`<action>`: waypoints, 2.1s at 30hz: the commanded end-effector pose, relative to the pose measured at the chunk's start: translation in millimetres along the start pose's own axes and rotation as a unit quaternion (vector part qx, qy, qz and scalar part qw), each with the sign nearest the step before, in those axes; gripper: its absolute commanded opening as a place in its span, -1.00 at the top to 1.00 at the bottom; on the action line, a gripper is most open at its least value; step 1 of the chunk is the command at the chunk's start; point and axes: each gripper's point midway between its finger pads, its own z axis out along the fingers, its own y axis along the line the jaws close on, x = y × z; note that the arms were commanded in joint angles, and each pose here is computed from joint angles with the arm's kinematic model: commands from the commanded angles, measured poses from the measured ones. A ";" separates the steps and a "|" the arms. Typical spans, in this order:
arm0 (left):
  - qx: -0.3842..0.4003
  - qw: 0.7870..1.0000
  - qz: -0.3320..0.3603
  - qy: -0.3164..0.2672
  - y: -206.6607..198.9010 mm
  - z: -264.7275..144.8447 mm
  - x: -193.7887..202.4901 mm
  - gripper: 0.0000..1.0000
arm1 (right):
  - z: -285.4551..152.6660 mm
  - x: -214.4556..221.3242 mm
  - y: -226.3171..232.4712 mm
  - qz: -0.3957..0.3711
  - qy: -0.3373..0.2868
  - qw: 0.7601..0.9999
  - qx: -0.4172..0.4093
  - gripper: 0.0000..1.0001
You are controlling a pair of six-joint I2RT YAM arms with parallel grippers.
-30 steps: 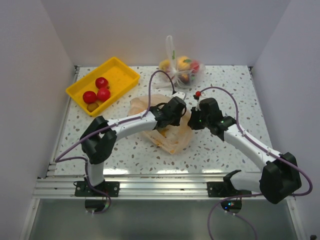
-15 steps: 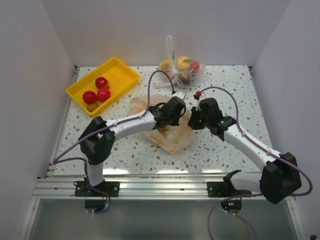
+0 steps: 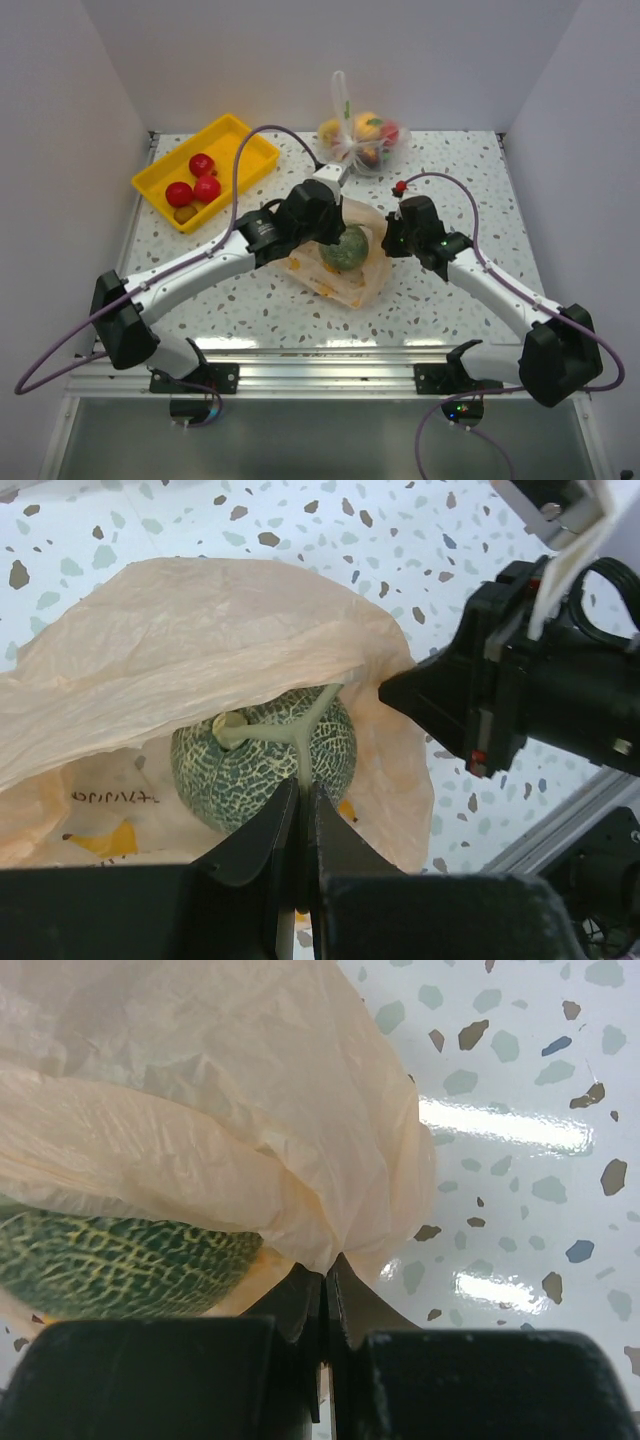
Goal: Untie the knot of the plastic bag and take out the fruit
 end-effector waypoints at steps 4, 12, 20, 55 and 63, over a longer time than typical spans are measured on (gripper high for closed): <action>0.052 0.998 0.005 -0.022 -6.6 -54.2 -24.5 1.00 | 5.3 1.7 -6.1 0.007 -0.003 1.000 0.017 1.00; 0.074 0.997 0.018 -0.018 9.4 -100.4 -38.0 1.00 | -1.9 -2.5 -6.9 0.003 -0.010 1.000 0.019 1.00; 0.014 0.986 -0.031 -0.162 52.8 -150.1 -133.9 1.00 | -3.1 3.6 -3.8 -0.002 -0.001 1.000 0.006 1.00; -0.225 0.927 -0.159 -0.254 412.3 31.1 -218.1 0.74 | -23.1 0.1 9.7 -0.005 -0.010 0.999 -0.036 1.00; -0.191 0.938 -0.157 -0.242 401.9 42.5 -204.6 0.74 | -20.6 -0.6 14.4 -0.001 -0.007 0.999 -0.046 1.00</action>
